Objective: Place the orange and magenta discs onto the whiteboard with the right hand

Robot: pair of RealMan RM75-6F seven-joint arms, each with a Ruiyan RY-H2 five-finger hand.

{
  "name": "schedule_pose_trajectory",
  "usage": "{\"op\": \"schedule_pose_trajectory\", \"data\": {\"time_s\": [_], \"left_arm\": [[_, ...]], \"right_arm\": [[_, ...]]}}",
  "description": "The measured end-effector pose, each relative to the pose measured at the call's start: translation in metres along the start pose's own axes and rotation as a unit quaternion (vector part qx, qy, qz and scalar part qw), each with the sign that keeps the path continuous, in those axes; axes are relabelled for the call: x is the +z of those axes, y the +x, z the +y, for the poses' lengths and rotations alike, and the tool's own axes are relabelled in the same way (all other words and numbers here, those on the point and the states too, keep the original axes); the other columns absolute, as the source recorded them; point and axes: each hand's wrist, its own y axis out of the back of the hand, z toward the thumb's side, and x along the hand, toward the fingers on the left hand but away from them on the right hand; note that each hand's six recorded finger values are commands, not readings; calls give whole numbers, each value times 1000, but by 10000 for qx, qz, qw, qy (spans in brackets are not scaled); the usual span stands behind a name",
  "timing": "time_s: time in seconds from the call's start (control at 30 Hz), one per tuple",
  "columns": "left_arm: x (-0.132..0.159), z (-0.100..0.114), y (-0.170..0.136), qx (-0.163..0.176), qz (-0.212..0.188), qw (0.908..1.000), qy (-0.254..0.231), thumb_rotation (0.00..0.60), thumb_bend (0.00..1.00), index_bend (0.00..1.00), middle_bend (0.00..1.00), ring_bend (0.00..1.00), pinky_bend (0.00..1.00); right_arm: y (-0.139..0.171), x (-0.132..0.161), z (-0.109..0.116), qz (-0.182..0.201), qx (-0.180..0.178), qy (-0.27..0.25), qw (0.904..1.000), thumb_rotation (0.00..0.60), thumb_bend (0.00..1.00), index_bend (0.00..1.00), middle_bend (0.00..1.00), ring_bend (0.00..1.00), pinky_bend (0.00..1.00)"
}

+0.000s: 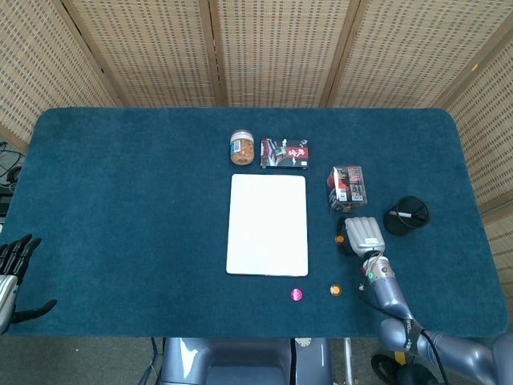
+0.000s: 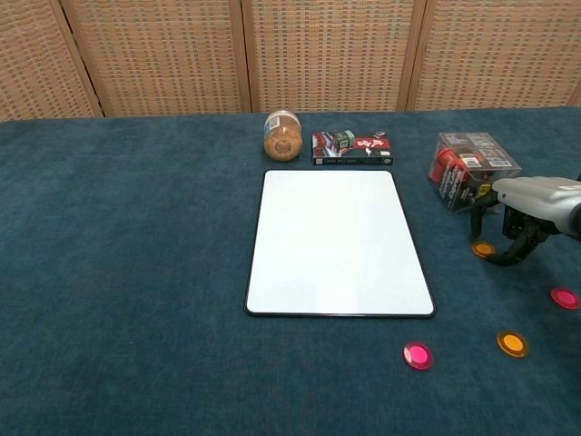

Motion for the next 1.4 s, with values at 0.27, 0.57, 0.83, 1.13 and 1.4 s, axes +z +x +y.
{"op": "schedule_pose_trajectory", "data": {"time_s": [0.27,0.57,0.83,1.13,1.4], "left_arm": [[0,0,0,10,8,10000,-1,600,0,0,0,0,0],[0,0,1,-9,14,10000,-3,600,0,0,0,0,0],[0,1,1,-3,1,10000,-16,600,0,0,0,0,0],[0,2,1,-10,-9,10000,-52,600,0,0,0,0,0],[1,2,3,-54,-53,9999,-87,600,0,0,0,0,0]], "right_arm": [[-2,2,-4,39,-24,66,10000,600,345,470,990,1000,1000],[-3,-2,-6,-12,-71,124,9999,600,363,563,995,1000,1000],[-2,-4,-5,-9,-77,93,9999,600,364,583,995,1000,1000],[3,32,24,447,-286,-249,9983,600,364,583,995,1000,1000],[-3,108,69,977,-553,-146,9936,600,389,583,995,1000,1000]]}}
